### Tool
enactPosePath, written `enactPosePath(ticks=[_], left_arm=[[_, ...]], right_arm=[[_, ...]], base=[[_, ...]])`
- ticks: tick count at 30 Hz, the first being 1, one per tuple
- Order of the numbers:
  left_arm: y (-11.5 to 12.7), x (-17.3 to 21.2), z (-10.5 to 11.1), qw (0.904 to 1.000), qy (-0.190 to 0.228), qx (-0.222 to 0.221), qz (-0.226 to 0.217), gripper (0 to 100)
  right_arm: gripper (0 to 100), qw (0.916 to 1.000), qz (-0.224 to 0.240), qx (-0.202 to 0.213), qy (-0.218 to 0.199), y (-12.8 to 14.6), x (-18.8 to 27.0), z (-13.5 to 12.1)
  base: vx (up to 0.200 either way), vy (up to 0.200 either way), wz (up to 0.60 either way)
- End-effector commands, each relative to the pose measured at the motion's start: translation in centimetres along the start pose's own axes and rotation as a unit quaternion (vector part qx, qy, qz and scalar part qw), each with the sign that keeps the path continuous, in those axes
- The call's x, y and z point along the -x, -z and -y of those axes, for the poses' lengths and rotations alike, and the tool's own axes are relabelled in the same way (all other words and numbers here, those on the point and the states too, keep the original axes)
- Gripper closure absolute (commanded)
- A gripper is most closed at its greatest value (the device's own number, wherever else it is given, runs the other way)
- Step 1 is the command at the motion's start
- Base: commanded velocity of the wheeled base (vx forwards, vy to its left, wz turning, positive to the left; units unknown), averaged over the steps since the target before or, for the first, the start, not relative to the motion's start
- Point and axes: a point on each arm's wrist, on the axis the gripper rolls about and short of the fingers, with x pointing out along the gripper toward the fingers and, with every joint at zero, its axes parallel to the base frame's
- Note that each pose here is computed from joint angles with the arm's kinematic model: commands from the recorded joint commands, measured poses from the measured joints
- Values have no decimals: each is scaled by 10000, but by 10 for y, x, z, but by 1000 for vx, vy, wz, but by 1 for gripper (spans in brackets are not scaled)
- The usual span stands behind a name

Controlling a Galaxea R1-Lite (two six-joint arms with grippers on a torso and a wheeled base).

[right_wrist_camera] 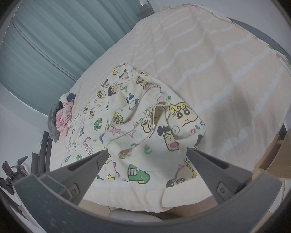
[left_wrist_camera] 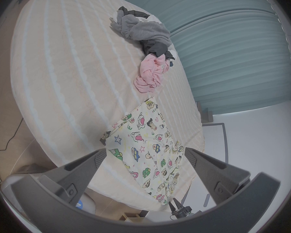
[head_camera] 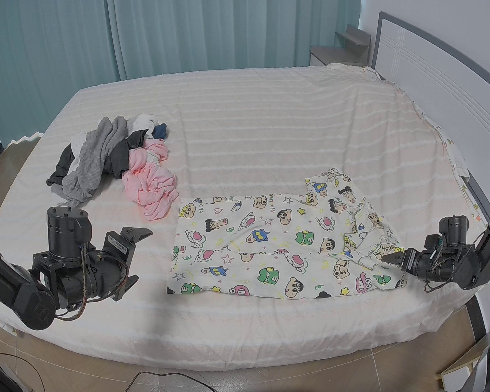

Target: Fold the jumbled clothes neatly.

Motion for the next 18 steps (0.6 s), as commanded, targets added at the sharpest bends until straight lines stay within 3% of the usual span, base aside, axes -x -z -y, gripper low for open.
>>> enactPosePath(ticks=[1,7,8,18], left_arm=[[2,-6,-7,9999,-152,-2,-49,0],[3,-7,-8,9998,-163,-17,-66,0],[4,-7,-9,9998,-170,-17,-68,0],[5,-9,-12,9997,-242,-24,-97,0]], right_arm=[[0,9998,-154,-51,90,6,-7,8],[0,9994,-299,42,180,12,-14,16],[100,9993,-313,46,185,13,-14,16],[100,9992,-282,157,242,14,-19,22]], base=[[0,0,0],[0,0,0],[0,0,0],[0,0,0]])
